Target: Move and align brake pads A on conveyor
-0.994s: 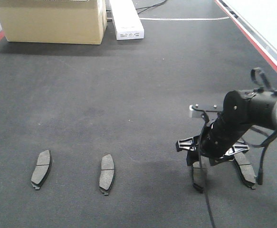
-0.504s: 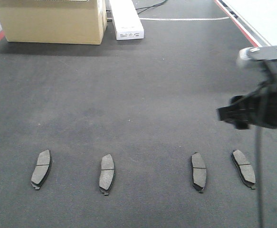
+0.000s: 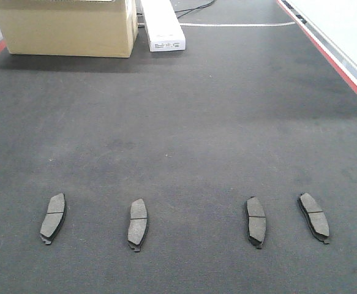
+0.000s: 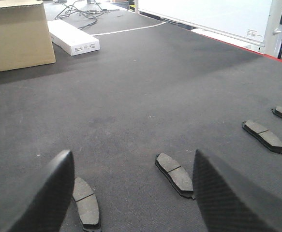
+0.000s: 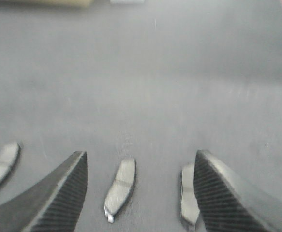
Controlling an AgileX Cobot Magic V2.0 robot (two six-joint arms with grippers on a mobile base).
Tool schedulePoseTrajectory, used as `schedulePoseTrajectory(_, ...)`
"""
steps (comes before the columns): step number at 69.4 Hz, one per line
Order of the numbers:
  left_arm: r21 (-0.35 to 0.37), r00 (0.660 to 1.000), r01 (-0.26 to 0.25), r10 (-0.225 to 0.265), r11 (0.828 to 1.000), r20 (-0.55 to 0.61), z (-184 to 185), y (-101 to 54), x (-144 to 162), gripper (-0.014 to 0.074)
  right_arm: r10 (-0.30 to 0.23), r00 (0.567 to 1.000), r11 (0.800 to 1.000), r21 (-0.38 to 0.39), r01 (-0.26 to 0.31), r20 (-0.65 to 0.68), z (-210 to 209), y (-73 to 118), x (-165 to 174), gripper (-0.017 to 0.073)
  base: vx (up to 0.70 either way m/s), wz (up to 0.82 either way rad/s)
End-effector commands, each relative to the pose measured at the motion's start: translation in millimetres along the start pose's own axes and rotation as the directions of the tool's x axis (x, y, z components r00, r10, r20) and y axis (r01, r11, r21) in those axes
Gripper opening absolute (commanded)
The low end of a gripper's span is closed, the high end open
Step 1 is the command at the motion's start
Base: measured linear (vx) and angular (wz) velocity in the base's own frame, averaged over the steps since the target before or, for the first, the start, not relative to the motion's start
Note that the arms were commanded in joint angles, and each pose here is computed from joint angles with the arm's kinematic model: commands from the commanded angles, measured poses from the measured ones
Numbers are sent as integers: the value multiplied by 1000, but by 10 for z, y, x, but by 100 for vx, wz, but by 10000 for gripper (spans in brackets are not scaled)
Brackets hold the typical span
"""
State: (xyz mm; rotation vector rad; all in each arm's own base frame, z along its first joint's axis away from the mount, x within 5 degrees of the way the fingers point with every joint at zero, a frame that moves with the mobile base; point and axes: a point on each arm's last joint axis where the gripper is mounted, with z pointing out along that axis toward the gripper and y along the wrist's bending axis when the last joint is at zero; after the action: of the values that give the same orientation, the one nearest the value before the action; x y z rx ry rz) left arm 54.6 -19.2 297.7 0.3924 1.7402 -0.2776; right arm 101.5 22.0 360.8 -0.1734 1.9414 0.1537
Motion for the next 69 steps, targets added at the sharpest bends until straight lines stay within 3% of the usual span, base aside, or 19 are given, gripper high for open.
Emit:
schedulePoseTrajectory(1, 20, 996, -4, 2, 1000, 89, -13, -16, -139, 502, -32, 981, 999, -3, 33, 190, -207, -9, 33, 463, 0, 0)
schedulePoseTrajectory(22, 20, 996, -4, 2, 1000, 90, -14, -16, -139, 502, -54, 930, 998, -3, 59, 364, -431, -32, 523, 463, 0, 0)
schedulePoseTrajectory(44, 23, 996, 2, -4, 1000, 89, -14, -19, -139, 487, -55, 926, 998, -4, 61, 373, -396, -30, 569, 449, 0, 0)
schedulePoseTrajectory(49, 23, 996, -2, 0, 1000, 89, -14, -18, -139, 418, -56, 926, 998, -4, 62, 374, -397, -30, 568, 400, 0, 0)
schedulePoseTrajectory(53, 23, 996, -2, 0, 1000, 89, -14, -18, -139, 315, -56, 924, 998, -4, 62, 378, -399, -30, 564, 318, 0, 0)
schedulePoseTrajectory(62, 23, 996, -2, 0, 1000, 89, -14, -18, -139, -8, -52, 922, 998, -7, 59, 385, -401, -28, 558, 54, 0, 0)
schedulePoseTrajectory(65, 23, 996, -3, 1, 1000, 92, -14, -18, -141, -8, -51, 922, 998, -7, 58, 385, -401, -28, 558, -19, 0, 0)
schedulePoseTrajectory(69, 24, 996, -2, 0, 1000, 94, -15, -19, -145, -8, -49, 922, 998, -8, 57, 384, -401, -28, 559, -13, 0, 0)
